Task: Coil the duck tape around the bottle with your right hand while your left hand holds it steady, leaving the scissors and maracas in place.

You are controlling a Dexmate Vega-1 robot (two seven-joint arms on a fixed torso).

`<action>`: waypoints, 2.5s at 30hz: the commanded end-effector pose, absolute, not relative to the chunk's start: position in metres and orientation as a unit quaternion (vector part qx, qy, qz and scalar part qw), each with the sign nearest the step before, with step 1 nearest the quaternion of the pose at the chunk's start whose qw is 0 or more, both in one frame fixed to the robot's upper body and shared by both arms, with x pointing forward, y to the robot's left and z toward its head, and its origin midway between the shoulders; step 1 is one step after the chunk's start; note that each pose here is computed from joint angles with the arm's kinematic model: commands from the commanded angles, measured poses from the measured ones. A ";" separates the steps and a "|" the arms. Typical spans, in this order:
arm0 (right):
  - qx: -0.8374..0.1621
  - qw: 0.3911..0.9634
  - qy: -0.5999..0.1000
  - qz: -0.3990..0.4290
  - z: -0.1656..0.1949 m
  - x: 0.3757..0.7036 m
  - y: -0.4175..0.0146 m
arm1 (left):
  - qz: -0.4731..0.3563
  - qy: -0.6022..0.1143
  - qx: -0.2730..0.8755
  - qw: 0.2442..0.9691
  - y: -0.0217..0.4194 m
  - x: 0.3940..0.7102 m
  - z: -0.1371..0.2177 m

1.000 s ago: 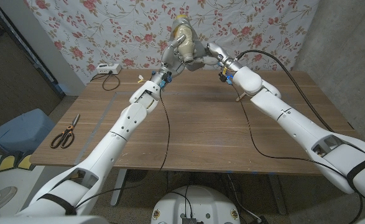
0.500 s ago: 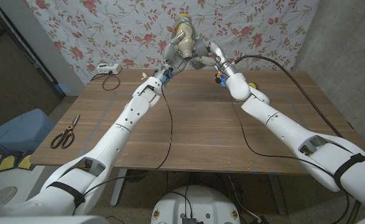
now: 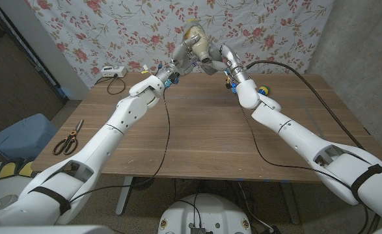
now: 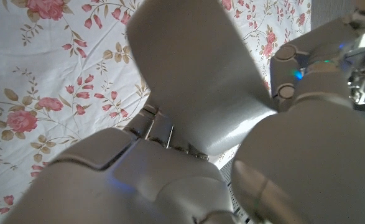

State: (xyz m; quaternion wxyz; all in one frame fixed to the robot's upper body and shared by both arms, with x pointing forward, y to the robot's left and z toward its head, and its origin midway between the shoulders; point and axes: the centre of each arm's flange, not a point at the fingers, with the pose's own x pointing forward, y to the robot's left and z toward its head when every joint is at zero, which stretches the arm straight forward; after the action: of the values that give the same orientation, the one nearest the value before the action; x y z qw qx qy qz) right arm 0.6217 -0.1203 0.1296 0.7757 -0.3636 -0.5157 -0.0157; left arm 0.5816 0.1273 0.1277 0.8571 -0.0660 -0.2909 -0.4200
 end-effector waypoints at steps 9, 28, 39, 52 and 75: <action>-0.344 0.736 -0.560 -0.163 0.159 0.600 -0.154 | -0.331 -0.277 0.097 0.897 0.136 0.557 0.109; -0.301 0.714 -0.589 -0.229 0.164 0.593 -0.158 | -0.297 -0.256 0.095 0.915 0.136 0.553 0.097; -0.310 0.714 -0.588 -0.218 0.162 0.593 -0.159 | -0.251 -0.271 0.115 0.922 0.143 0.552 0.102; -0.313 0.733 -0.574 -0.187 0.157 0.601 -0.159 | -0.080 -0.379 0.202 0.899 0.166 0.538 0.102; -0.219 0.852 -0.470 0.073 0.138 0.625 -0.164 | 0.007 -0.549 0.214 0.808 0.224 0.534 0.082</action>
State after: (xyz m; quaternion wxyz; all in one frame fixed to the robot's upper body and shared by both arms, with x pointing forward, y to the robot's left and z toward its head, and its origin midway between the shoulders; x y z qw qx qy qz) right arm 0.6130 -0.1622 0.1493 0.8126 -0.2736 -0.5128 -0.0424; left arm 0.5342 0.2012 0.0935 0.8394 0.2162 -0.4986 0.0081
